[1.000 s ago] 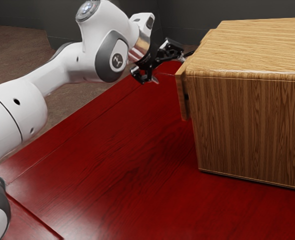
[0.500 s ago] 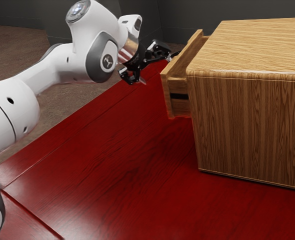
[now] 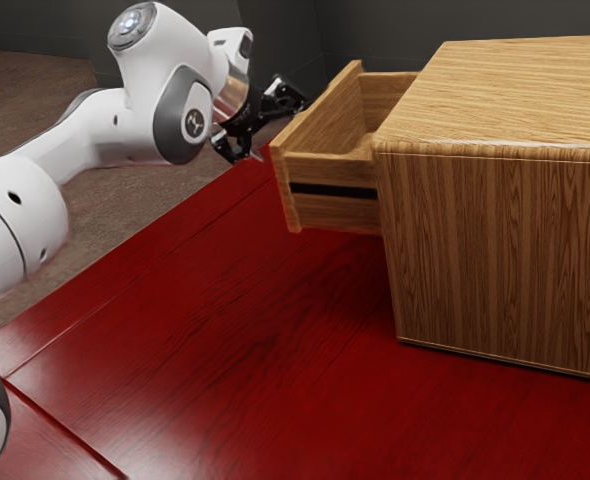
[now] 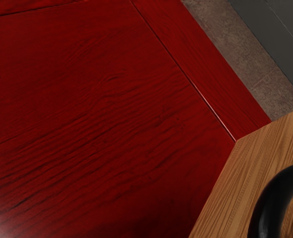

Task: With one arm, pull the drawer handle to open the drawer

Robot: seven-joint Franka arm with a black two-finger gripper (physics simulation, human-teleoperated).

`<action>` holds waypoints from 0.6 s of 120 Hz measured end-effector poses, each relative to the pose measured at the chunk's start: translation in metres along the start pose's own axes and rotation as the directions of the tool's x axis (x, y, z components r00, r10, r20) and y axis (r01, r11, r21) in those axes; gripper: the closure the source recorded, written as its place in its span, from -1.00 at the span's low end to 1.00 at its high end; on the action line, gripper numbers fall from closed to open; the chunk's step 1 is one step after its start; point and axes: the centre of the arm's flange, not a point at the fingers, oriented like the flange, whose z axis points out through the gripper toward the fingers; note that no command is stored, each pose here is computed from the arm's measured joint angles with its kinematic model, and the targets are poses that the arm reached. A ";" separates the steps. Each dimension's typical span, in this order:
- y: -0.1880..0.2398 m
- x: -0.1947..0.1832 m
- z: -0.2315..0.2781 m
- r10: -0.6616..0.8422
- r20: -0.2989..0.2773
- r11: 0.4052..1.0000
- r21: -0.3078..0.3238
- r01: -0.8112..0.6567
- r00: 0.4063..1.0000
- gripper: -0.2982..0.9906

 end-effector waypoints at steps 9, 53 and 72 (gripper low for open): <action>-0.005 0.008 -0.005 -0.010 -0.016 1.000 0.002 0.010 1.000 -0.50; -0.038 0.057 -0.078 -0.067 -0.155 0.997 0.033 0.073 0.986 -0.50; 0.065 -0.082 -0.336 0.285 0.047 0.952 -0.134 -0.277 0.957 -0.50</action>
